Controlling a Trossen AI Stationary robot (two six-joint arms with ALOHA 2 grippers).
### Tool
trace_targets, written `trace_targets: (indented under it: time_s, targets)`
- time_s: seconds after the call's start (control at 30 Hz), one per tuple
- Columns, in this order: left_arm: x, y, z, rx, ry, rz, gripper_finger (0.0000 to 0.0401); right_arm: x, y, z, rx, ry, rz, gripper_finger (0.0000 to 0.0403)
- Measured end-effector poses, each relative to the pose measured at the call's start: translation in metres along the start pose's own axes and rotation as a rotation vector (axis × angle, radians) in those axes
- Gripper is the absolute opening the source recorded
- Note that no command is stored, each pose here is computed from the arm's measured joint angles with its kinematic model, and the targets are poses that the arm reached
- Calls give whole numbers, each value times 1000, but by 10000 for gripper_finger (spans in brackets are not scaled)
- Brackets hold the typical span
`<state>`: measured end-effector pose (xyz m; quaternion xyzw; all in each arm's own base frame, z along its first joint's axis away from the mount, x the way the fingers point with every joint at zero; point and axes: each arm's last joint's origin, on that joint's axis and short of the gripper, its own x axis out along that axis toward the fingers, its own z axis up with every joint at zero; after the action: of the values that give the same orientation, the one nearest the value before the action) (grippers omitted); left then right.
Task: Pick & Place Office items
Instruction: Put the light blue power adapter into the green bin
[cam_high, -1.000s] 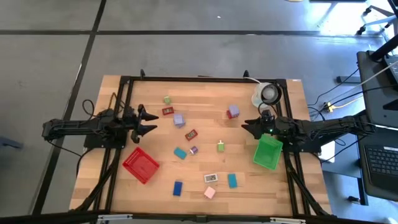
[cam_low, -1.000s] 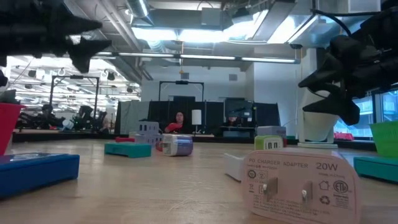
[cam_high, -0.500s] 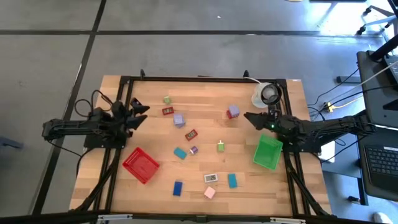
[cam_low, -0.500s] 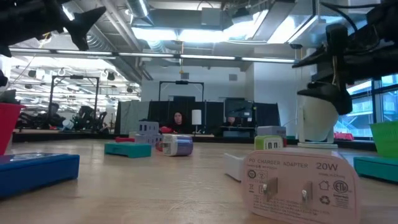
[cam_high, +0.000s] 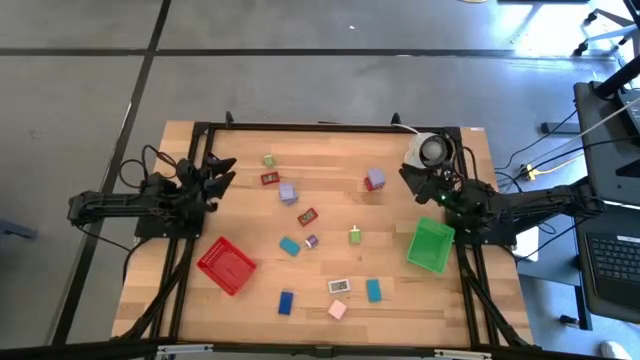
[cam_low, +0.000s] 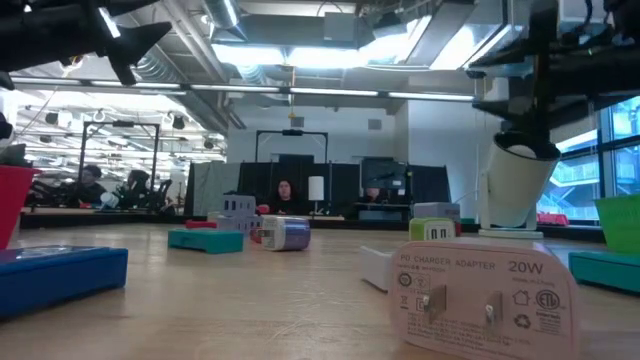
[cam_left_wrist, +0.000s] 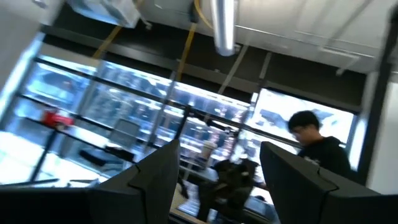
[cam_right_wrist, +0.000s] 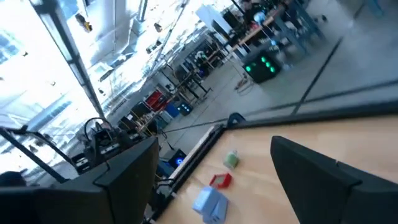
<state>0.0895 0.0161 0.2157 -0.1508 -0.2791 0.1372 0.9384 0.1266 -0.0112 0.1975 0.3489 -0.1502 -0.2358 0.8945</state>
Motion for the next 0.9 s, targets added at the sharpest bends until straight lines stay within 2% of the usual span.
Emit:
trace_targets:
  time_s: [0.2,0.27,0.37,0.57,0.67,0.9]
  targets:
    - [0,3,1,-2,-25,92,217,19,32,17,-219,60,-30,313]
    - [0,3,1,-3,-31,114,217,28,41,18,-294,136,-86,313]
    - [0,4,1,-3,-35,129,219,44,52,18,-371,260,-229,313]
    - [0,4,1,-9,-35,129,217,85,70,16,-345,394,-461,313]
    - [0,4,1,-49,-36,128,217,106,74,14,-360,472,-556,313]
    - [0,4,-1,-114,-25,130,218,148,61,1,-452,709,-732,326]
